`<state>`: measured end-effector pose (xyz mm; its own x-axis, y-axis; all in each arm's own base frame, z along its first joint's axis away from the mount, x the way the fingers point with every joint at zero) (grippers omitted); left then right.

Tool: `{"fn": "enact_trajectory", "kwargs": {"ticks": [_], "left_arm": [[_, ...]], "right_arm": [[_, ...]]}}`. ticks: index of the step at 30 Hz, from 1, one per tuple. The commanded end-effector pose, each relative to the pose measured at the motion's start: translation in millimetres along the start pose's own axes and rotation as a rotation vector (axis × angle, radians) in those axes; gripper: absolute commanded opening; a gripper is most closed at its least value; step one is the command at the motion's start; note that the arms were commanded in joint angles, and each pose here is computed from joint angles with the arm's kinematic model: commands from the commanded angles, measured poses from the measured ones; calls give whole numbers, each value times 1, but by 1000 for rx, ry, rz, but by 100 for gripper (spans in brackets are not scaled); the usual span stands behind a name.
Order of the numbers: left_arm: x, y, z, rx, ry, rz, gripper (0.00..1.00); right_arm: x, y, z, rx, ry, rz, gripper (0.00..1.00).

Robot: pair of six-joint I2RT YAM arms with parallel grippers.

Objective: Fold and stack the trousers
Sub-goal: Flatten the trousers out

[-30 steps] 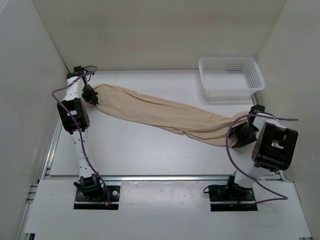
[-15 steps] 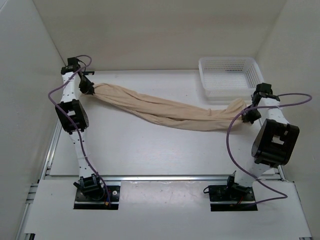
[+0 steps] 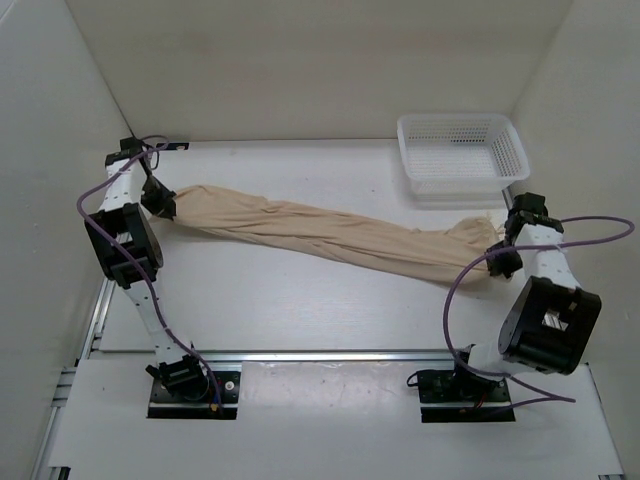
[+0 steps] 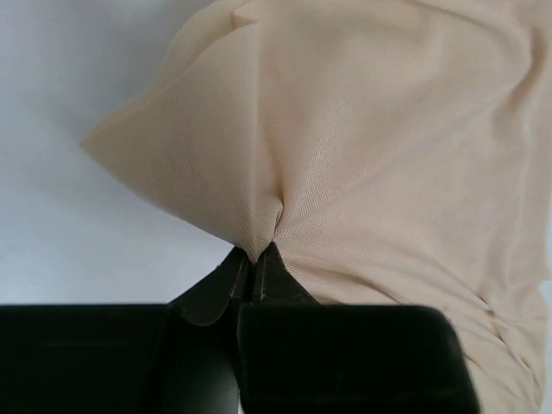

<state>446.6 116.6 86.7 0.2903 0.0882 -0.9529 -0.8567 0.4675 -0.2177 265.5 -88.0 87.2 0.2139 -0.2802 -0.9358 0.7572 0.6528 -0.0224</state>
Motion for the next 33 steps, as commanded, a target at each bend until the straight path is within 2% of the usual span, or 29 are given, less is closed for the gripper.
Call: {"fn": "enact_trajectory", "kwargs": {"ticks": [1,2,3,4,5,6,7,10,13,21,27,33], "left_arm": [[-36,32,-6,-10,-77,49,10],[-43,39,-8,-19,-80,49,13],[-43,44,-13,-18,-71,59,20],[-43,51,-17,-28,-66,88,27],[-46,60,-20,-45,-65,106,44],[-48,63,-20,-45,-73,112,84],[-50,66,-21,-45,-80,119,97],[-55,84,-20,-93,-69,130,99],[-49,87,-21,-122,-27,105,96],[-2,87,-35,-138,106,112,96],[24,86,-38,-160,132,153,94],[41,81,-35,-180,133,174,80]], "right_arm": [[-13,-28,-4,38,-51,-77,1],[-14,-30,-8,39,-55,-75,6],[-16,-30,-7,41,-62,-71,29],[-16,-30,-7,41,-62,-71,42],[-16,-31,-7,30,-62,-71,53],[-19,-29,-4,33,-72,-65,65],[-21,-29,-2,23,-75,-64,68],[-39,-23,14,18,-116,-30,71],[-60,-15,26,1,-174,25,71],[-101,-10,36,-36,-255,124,72],[-114,-13,31,-44,-265,149,72],[-117,-12,31,-43,-269,162,72]]}}
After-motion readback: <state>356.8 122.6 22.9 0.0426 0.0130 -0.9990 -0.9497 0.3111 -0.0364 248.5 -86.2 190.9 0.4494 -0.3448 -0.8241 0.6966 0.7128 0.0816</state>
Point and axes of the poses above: each gripper's point midway between its finger pads, its own x axis out along the fingers, its own y axis along the line the jaws close on, z = x × y, the point moved 1 cm from there along -x, back along the fingers, and after that the axes turned 15 degrees about -x, right-handed, at the moved point
